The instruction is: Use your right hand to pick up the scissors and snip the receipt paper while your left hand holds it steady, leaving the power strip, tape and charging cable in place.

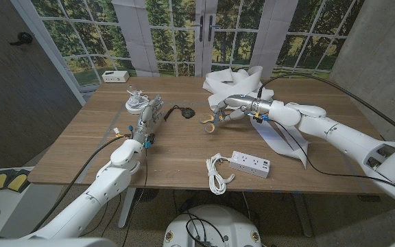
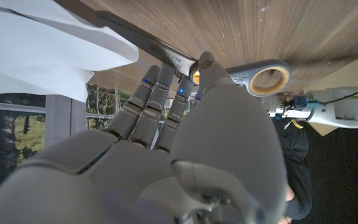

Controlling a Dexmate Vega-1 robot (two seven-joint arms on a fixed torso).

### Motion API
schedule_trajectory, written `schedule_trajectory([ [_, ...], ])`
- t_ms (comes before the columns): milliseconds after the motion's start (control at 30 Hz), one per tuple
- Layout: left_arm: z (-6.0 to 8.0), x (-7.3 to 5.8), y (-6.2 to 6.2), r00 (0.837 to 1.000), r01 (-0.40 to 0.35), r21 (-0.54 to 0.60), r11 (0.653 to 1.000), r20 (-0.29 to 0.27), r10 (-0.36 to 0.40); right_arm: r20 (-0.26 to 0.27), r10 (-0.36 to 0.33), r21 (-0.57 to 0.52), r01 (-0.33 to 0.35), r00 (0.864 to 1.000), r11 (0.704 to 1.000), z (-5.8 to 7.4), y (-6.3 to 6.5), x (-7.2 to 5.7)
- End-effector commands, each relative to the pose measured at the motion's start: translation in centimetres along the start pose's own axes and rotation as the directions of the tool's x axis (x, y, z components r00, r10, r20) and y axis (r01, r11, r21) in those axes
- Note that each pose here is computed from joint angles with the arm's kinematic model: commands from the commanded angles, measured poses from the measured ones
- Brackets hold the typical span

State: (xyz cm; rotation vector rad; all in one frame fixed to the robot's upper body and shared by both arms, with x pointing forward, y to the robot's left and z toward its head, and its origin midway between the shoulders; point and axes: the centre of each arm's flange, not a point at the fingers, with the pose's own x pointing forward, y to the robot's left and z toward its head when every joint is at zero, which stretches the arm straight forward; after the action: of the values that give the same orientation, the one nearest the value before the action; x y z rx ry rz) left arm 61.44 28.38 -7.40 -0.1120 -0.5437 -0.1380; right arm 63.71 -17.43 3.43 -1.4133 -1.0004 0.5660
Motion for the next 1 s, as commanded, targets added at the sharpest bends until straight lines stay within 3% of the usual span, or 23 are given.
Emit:
schedule_trajectory([
  [33,0.1,0.2,0.1,1.0,-0.001,-0.006,1.0,0.001,0.001,-0.048,-0.261,0.217,0.265,0.964,0.94,0.3,-3.5,-2.0],
  [100,0.2,0.3,0.1,1.0,0.002,-0.003,1.0,0.003,-0.002,-0.062,-0.296,0.267,0.301,0.953,0.915,0.3,-4.2,-2.5],
  [300,0.3,0.7,0.0,1.0,0.012,-0.002,1.0,0.006,-0.012,-0.074,-0.315,0.306,0.322,0.946,0.896,0.3,-4.9,-2.9],
  [467,0.6,0.9,-0.1,1.0,0.018,0.003,1.0,0.015,-0.018,-0.089,-0.342,0.363,0.35,0.936,0.864,0.1,-5.6,-3.5],
  [1000,1.2,1.4,-0.3,0.999,0.04,0.014,0.999,0.014,-0.04,-0.122,-0.428,0.435,0.436,0.896,0.788,0.2,-6.1,-4.3],
])
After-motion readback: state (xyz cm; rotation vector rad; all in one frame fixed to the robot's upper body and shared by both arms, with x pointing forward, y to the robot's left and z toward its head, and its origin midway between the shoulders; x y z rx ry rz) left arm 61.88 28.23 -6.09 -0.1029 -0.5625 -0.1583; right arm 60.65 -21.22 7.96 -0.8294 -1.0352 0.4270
